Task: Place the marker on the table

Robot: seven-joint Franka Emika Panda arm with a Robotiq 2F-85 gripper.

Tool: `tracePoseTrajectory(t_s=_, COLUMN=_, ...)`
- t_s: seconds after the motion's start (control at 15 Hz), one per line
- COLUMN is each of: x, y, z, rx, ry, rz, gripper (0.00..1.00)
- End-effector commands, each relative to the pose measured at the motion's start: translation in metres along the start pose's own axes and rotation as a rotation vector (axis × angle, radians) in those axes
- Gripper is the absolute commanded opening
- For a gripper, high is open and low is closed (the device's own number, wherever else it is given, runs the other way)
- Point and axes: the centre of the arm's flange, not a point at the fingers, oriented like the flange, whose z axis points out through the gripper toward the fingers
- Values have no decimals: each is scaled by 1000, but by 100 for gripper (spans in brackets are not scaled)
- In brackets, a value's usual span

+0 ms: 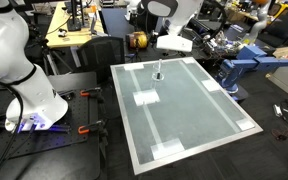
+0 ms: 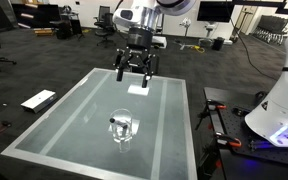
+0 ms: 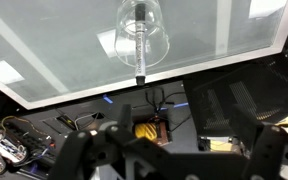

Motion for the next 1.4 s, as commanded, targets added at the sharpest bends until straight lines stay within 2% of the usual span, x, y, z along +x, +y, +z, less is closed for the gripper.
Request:
tracePoseTrajectory(t_s=0.0, x=-10, y=5, z=13, rx=3, ry=22, rz=-128, gripper=100)
tracePoseTrajectory(t_s=0.27, x=-19, y=12, z=33, rx=28, ry=22, rz=-226, gripper=99)
tracePoseTrajectory(t_s=0.47, x=-23, y=19, z=48, rx=47, ry=38, rz=-281, gripper=86)
tracePoseTrajectory(t_s=0.53, x=-23, y=21, z=53, rx=50, ry=47, rz=-296, gripper=82)
tracePoseTrajectory(t_s=0.6, x=-24, y=23, z=58, rx=55, ry=59, rz=-307, gripper=83)
tracePoseTrajectory(t_s=0.67, x=-24, y=25, z=63, rx=57, ry=73, rz=-318, gripper=78)
tracePoseTrajectory(t_s=1.07, x=-25, y=42, z=83, rx=33, ry=168, rz=-292, gripper=83)
tracePoseTrajectory(t_s=1.33, x=-24, y=49, z=97, rx=39, ry=192, rz=-255, gripper=83)
